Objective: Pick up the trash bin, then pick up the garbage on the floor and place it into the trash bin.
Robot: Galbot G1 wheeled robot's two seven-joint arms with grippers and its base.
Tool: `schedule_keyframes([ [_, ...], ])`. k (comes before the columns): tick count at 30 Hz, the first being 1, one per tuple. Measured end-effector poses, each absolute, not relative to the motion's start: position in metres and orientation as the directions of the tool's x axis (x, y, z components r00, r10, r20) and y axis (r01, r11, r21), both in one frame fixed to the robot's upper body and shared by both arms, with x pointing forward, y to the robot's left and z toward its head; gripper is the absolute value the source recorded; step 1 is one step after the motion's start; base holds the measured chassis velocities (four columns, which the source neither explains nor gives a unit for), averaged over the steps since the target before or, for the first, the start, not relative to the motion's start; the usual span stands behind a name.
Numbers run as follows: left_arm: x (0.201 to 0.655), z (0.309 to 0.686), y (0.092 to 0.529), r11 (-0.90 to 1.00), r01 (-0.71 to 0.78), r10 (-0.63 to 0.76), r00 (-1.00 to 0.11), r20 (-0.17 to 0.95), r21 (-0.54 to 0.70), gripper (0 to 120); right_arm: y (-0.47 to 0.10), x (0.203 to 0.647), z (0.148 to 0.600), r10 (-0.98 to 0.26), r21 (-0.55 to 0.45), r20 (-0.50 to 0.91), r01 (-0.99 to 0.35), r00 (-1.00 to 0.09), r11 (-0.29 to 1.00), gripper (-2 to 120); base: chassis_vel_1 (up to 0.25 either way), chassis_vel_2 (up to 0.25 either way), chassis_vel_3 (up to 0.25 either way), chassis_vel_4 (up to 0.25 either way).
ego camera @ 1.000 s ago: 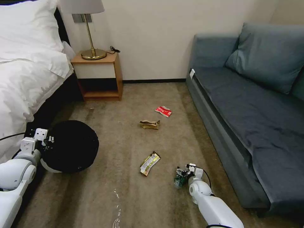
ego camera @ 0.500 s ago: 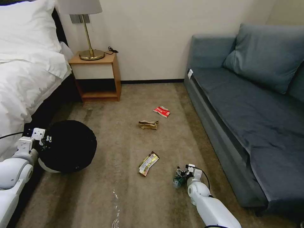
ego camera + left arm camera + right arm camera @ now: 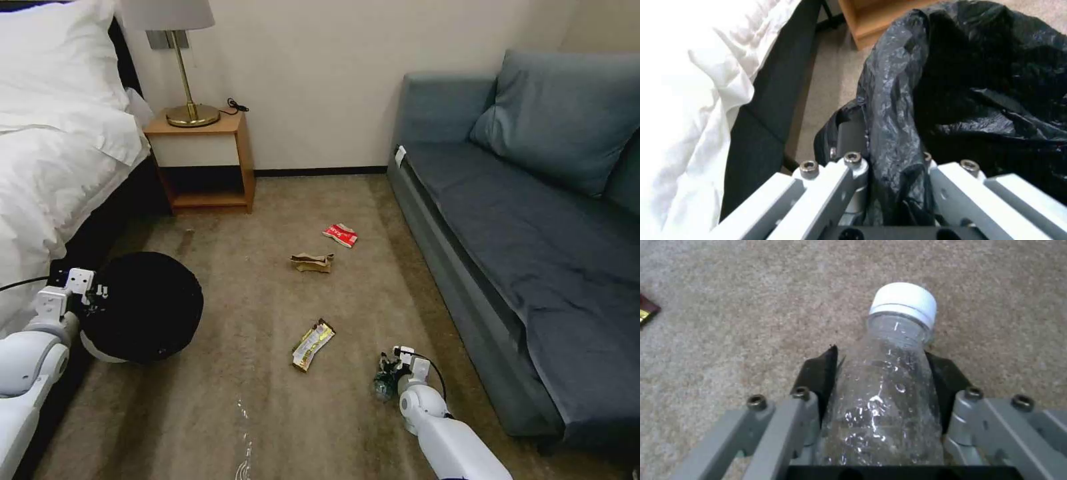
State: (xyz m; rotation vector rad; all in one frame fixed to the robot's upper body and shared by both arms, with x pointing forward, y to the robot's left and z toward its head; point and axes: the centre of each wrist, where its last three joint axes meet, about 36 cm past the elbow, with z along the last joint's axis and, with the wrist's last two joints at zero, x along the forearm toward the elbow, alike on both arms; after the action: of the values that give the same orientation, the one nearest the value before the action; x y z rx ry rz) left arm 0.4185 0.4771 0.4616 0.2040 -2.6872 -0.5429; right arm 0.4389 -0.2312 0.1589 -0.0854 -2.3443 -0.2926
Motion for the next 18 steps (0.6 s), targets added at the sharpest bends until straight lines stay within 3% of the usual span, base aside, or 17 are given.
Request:
schedule_keyframes([
  [4, 0.418, 0.463, 0.477, 0.914, -0.063, -0.215, -0.914, 0.345, 0.401, 4, -0.232, 0.438, 0.159, -0.026, 0.185, 0.704, 0.148, -0.71, 0.972, 31, 0.0, 0.0, 0.0, 0.0],
  [18, 0.414, 0.462, 0.464, 0.924, -0.054, -0.193, -0.92, 0.34, 0.38, 4, -0.233, 0.433, 0.175, -0.054, 0.203, 0.686, 0.12, -0.726, 0.972, 30, 0.0, 0.0, 0.0, 0.0],
])
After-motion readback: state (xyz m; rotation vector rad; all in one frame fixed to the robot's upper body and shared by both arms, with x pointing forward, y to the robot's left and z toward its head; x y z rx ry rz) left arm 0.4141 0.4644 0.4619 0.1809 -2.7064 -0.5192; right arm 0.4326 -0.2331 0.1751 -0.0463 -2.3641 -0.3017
